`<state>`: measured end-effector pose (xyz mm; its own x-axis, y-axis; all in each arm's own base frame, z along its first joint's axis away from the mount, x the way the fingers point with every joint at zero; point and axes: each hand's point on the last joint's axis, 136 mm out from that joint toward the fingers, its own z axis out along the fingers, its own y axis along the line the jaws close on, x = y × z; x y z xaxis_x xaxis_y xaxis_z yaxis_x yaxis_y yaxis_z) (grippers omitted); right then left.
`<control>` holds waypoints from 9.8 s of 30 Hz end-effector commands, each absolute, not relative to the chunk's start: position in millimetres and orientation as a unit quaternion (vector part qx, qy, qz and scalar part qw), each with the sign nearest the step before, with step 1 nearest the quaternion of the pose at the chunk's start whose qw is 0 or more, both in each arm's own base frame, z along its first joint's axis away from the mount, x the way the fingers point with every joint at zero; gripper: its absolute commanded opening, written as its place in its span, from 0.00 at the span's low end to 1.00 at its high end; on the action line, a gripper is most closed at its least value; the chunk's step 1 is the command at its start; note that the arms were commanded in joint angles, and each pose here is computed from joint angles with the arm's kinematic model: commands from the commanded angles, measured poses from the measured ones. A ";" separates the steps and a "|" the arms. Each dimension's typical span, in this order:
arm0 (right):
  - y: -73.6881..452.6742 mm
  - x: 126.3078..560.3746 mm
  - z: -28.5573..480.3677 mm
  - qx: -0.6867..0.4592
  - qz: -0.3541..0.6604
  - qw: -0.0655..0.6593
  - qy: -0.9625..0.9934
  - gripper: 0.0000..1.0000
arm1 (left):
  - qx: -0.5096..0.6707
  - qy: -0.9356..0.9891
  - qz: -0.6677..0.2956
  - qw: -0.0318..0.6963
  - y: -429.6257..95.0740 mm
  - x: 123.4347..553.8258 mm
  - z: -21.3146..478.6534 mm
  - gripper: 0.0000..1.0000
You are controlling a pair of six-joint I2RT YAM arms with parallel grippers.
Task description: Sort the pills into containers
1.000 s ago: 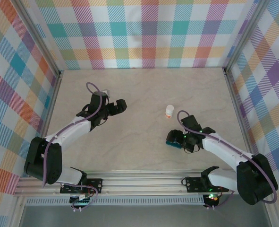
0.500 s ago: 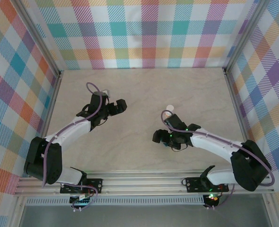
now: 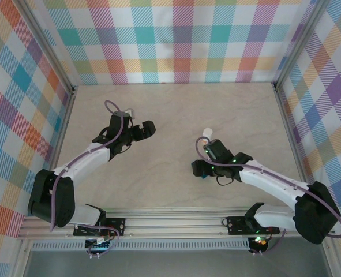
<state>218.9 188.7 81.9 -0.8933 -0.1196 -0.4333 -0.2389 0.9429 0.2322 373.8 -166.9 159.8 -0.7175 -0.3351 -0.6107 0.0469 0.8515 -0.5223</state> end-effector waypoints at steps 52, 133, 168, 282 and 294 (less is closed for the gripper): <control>215.3 225.6 52.9 -0.165 0.136 0.178 0.961 0.38 | -0.123 0.851 -0.390 0.329 -197.9 360.4 194.5 1.00; 298.5 278.7 145.7 -0.085 0.350 0.275 0.891 0.37 | -0.097 0.771 -0.592 0.214 -324.9 333.5 246.2 1.00; 269.6 258.9 112.3 -0.096 0.297 0.257 0.915 0.37 | -0.097 0.791 -0.544 0.262 -316.2 340.8 260.1 1.00; 208.4 261.3 26.6 -0.019 0.115 0.136 0.984 0.79 | 0.160 0.970 -0.113 0.147 -263.4 283.5 50.4 1.00; 207.7 258.9 23.1 -0.023 0.113 0.130 0.985 0.78 | 0.158 0.967 -0.110 0.169 -272.6 301.3 57.6 1.00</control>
<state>265.5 212.4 32.8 -0.9555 -0.0136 -0.2947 -0.0838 0.9703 0.2270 292.7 -264.7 52.4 -0.9072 0.2579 -0.3323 0.3270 0.9293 -0.1716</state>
